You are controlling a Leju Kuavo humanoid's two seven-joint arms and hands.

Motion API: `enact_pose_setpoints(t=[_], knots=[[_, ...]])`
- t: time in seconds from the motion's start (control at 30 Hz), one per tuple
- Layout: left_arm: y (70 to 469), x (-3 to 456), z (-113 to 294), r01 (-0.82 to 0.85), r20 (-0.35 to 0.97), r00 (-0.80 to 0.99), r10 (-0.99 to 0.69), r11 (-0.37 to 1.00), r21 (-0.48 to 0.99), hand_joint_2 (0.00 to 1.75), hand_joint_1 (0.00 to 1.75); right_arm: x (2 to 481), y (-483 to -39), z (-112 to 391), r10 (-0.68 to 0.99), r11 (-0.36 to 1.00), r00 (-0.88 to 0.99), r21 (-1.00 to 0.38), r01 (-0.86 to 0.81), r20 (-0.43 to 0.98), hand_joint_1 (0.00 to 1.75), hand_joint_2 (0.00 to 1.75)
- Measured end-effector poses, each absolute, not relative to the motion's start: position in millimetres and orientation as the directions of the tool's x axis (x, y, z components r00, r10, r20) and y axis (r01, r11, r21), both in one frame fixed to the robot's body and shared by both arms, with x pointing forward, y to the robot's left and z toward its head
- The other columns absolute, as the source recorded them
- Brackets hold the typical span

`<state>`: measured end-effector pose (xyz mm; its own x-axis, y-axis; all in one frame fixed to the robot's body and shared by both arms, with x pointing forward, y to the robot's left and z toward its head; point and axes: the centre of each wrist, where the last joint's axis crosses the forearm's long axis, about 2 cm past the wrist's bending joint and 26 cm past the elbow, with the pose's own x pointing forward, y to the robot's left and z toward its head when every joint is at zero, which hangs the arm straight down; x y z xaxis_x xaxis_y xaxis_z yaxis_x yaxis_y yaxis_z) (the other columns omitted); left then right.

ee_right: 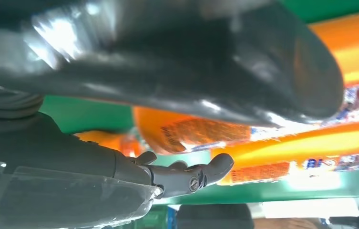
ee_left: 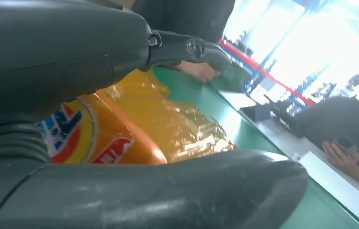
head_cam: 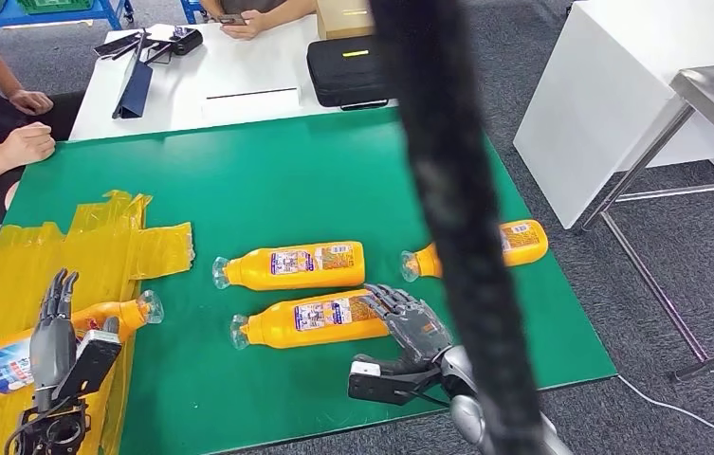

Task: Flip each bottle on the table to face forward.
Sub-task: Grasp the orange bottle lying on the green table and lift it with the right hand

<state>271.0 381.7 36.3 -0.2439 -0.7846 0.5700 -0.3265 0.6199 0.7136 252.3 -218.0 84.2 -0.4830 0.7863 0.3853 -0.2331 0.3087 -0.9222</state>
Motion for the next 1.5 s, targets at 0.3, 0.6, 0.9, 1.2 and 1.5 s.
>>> enact_pose_setpoints(t=[0.3, 0.6, 0.9, 1.2, 1.5], knots=[[409, 346, 119, -0.340, 0.582, -0.389, -0.714, 0.698, 0.630, 0.00, 0.00, 268, -208, 86, 0.769, 0.336, -0.486, -0.910, -0.245, 0.415, 0.00, 0.00], [420, 350, 143, -0.398, 0.546, -0.417, -0.727, 0.686, 0.609, 0.00, 0.00, 258, -200, 82, 0.767, 0.351, -0.475, -0.902, -0.251, 0.431, 0.00, 0.00], [409, 358, 148, -0.423, 0.547, -0.436, -0.715, 0.699, 0.577, 0.00, 0.00, 300, -185, 99, 0.750, 0.354, -0.493, -0.898, -0.262, 0.440, 0.00, 1.75], [405, 356, 146, -0.427, 0.565, -0.442, -0.697, 0.717, 0.551, 0.00, 0.00, 326, -165, 99, 0.787, 0.286, -0.473, -0.913, -0.290, 0.397, 0.00, 1.75], [405, 354, 143, -0.448, 0.582, -0.443, -0.682, 0.730, 0.516, 0.00, 0.00, 335, -147, 94, 0.780, 0.199, -0.504, -0.910, -0.363, 0.372, 0.00, 1.75]])
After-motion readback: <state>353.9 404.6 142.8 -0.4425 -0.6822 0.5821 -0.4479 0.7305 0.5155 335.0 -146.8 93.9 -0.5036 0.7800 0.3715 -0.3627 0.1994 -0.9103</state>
